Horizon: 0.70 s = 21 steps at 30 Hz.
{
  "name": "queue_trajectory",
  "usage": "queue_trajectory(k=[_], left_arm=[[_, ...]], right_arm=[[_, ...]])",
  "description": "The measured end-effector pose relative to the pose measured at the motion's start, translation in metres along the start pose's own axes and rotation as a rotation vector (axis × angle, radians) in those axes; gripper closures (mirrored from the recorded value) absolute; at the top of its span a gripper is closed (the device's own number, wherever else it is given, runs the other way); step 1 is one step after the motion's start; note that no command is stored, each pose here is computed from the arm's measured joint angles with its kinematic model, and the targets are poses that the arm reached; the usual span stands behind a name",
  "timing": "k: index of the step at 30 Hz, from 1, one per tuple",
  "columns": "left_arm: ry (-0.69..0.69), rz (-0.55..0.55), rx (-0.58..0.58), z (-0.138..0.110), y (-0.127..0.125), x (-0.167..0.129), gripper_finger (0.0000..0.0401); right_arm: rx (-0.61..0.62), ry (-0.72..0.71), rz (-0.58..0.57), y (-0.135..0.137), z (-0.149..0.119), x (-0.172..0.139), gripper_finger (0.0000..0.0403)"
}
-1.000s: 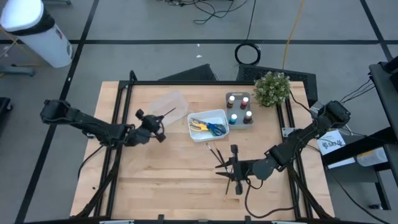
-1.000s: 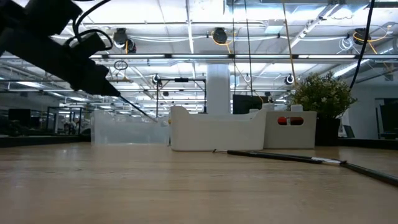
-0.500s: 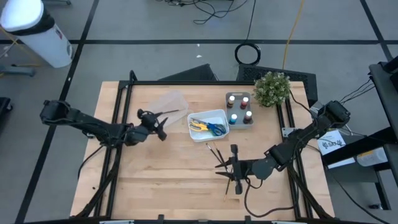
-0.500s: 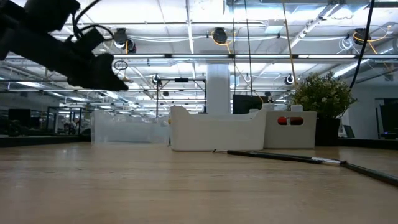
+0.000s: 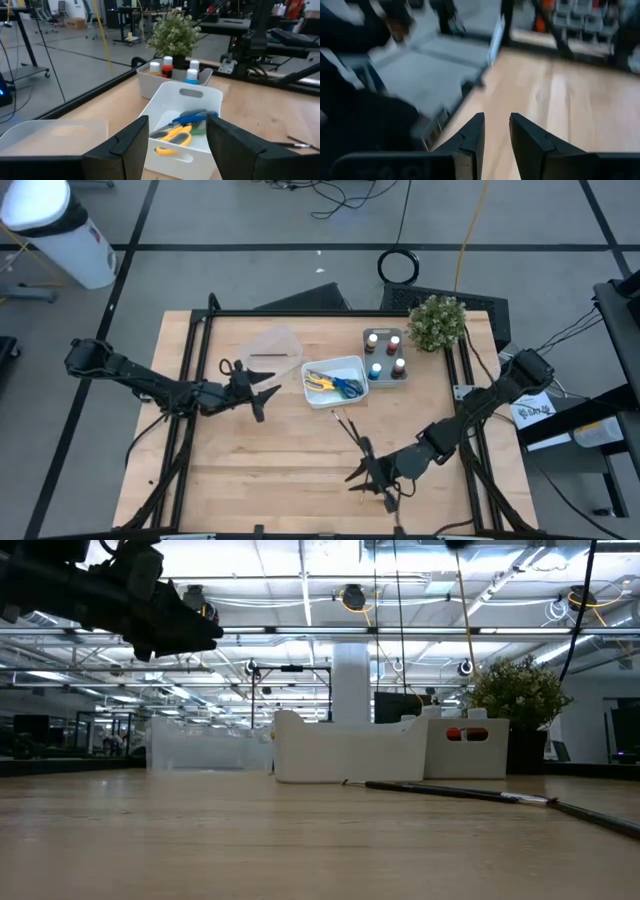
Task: Pick & Place Paint Supplies
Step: Put the bottom gold paint brush in the transparent bin
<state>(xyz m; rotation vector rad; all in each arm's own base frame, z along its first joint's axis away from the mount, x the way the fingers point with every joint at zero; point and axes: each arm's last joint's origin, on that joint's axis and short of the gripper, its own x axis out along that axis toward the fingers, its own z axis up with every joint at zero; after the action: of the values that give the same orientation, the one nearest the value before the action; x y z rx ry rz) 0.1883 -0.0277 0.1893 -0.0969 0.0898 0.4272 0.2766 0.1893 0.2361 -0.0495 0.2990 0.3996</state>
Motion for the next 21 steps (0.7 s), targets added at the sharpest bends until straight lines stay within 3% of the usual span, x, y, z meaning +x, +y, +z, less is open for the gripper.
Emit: queue_trajectory(k=[6, 11, 16, 21], left_arm=[[0.025, 0.005, 0.019, -0.003, 0.001, 0.0, 0.0192], [0.029, 0.006, 0.022, -0.003, 0.001, 0.0, 0.0192], [0.03, 0.006, -0.003, -0.003, 0.001, 0.0, 0.0192], [0.04, 0.009, -0.021, -0.005, 0.001, 0.0, 0.0192]], right_arm=[[-0.019, 0.228, 0.031, 0.002, -0.037, 0.016, 0.0326], [-0.003, 0.285, 0.127, 0.017, -0.062, 0.031, 0.032], [-0.058, 0.288, 0.15, 0.025, -0.079, 0.043, 0.0278], [-0.141, 0.428, 0.167, 0.03, -0.102, 0.043, 0.0237]])
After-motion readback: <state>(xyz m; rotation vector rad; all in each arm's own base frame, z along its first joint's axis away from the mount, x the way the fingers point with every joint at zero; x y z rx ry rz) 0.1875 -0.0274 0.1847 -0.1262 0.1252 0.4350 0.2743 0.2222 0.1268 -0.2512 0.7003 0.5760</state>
